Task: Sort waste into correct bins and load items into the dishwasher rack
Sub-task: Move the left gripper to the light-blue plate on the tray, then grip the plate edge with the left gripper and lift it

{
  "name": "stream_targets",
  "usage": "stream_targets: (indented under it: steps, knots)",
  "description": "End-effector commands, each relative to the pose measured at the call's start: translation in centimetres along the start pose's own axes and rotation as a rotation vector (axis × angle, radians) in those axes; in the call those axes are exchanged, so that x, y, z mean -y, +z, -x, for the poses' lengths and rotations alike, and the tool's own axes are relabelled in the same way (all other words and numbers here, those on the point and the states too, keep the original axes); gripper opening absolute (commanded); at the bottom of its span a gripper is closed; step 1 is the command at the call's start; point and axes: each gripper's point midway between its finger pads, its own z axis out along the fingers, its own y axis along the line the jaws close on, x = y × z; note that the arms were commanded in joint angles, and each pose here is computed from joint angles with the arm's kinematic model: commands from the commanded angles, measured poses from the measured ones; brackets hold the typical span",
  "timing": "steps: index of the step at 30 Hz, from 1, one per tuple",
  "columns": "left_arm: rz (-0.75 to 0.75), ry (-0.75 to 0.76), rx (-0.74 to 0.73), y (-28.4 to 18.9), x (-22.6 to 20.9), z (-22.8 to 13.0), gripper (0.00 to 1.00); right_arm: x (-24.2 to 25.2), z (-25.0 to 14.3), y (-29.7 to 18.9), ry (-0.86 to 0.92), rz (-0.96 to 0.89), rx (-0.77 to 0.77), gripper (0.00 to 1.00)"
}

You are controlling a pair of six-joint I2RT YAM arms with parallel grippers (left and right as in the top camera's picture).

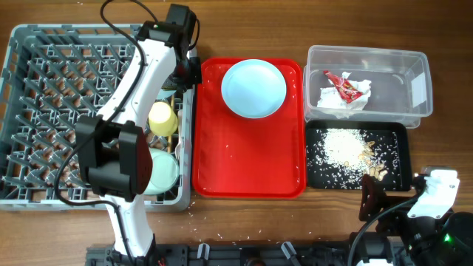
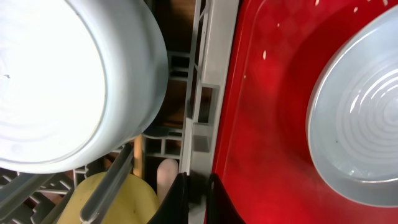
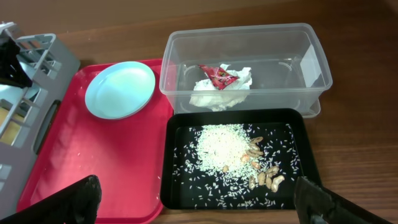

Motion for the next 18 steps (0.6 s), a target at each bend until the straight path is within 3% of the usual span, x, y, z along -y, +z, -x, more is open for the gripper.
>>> stream_targets:
  steps: [1, 2, 6, 9, 13, 18]
  knots:
    - [-0.009, -0.019, -0.064, 0.3, 0.3, -1.6, 0.04, -0.1, 0.1, -0.2, 0.015, 0.007, 0.012, 1.0]
    - [-0.007, -0.019, -0.068, 0.3, 0.3, -1.7, 0.04, -0.1, 0.1, -0.2, 0.015, 0.007, 0.012, 1.0]
    - [-0.013, -0.028, -0.045, -0.6, 0.3, -1.5, 0.33, -0.1, 0.1, -0.2, 0.015, 0.007, 0.012, 1.0]
    - [-0.07, -0.048, 0.133, -6.8, 0.9, 0.4, 0.39, -0.1, 0.1, -0.2, 0.015, 0.007, 0.012, 1.0]
    - [-0.231, 0.045, 0.25, -11.9, 6.4, -0.6, 0.33, -0.1, 0.1, -0.2, 0.015, 0.007, 0.012, 1.0]
    - [-0.323, 0.185, 0.32, -10.8, 14.8, -1.3, 0.36, -0.1, 0.1, -0.2, 0.015, 0.007, 0.012, 1.0]
